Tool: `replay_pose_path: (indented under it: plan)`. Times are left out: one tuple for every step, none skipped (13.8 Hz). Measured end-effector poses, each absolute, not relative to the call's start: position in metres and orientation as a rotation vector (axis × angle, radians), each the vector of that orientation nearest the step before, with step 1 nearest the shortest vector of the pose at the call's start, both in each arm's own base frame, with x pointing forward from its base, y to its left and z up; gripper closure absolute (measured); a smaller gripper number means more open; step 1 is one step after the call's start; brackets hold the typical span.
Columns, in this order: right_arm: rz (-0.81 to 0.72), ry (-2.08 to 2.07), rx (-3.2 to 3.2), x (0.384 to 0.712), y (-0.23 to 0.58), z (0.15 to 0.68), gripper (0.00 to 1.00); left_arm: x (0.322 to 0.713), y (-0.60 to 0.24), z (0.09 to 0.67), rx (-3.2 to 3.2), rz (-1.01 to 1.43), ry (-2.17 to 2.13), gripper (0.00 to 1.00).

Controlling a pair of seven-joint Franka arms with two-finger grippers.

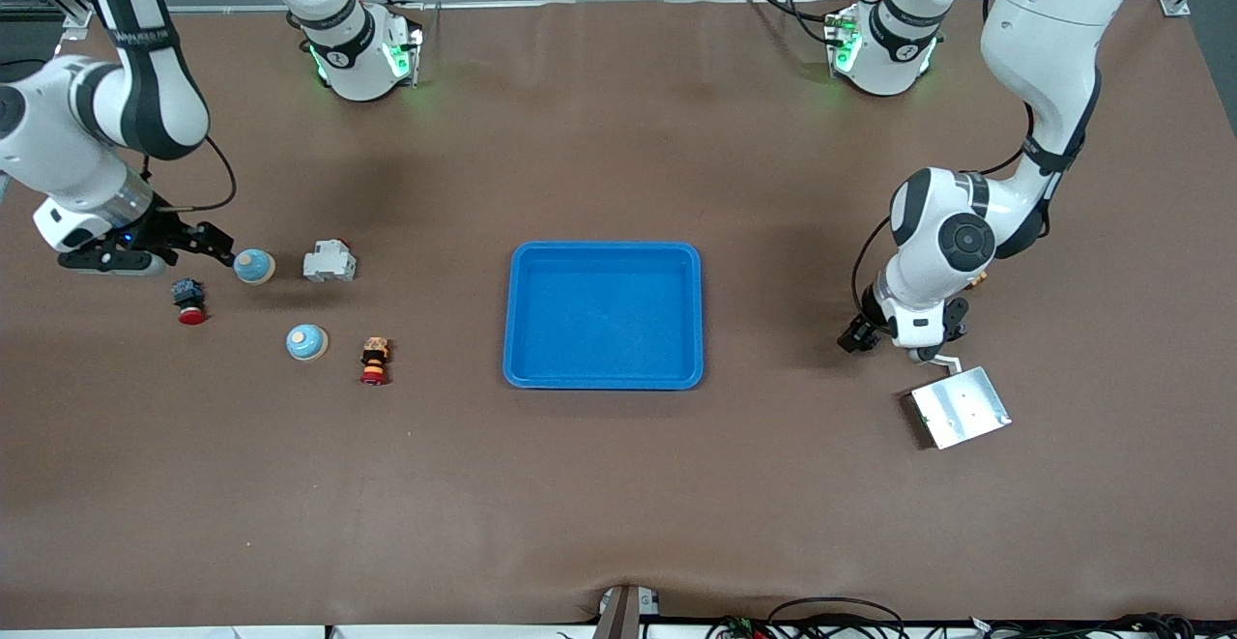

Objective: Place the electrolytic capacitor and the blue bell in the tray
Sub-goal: 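Reach the left gripper to a capacitor while the right gripper reaches a bell, then grasp the capacitor with the left gripper while the right gripper grasps the bell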

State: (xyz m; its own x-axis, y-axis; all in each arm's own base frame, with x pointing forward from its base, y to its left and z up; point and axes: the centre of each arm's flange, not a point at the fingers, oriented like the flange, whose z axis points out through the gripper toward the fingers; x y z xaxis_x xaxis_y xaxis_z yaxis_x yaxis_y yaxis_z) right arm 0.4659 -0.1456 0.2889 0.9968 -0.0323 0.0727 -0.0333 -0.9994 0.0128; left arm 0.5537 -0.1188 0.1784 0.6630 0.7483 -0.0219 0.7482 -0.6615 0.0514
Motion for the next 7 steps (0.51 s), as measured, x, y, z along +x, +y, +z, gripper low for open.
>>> replay_pose_path:
  plan:
    - [0.118,-0.051,3.121,0.465,-0.15,0.271,0.0,0.555,-0.117,0.178,2.812,0.007,1.27,0.4]
    - [0.131,-0.049,3.115,0.463,-0.151,0.253,0.0,0.556,-0.117,0.179,2.81,0.012,1.27,0.5]
    - [0.134,-0.046,3.112,0.46,-0.151,0.235,0.0,0.557,-0.117,0.18,2.808,0.018,1.268,0.62]
    - [0.13,-0.044,3.111,0.457,-0.15,0.22,0.0,0.559,-0.118,0.182,2.807,0.024,1.265,0.66]
    - [0.119,-0.044,3.112,0.455,-0.15,0.208,0.0,0.561,-0.12,0.184,2.802,0.031,1.267,0.66]
    - [0.106,-0.044,3.114,0.454,-0.15,0.199,0.0,0.562,-0.123,0.186,2.793,0.037,1.278,0.66]
    - [0.091,-0.044,3.117,0.452,-0.149,0.192,0.0,0.563,-0.128,0.19,2.78,0.044,1.292,0.66]
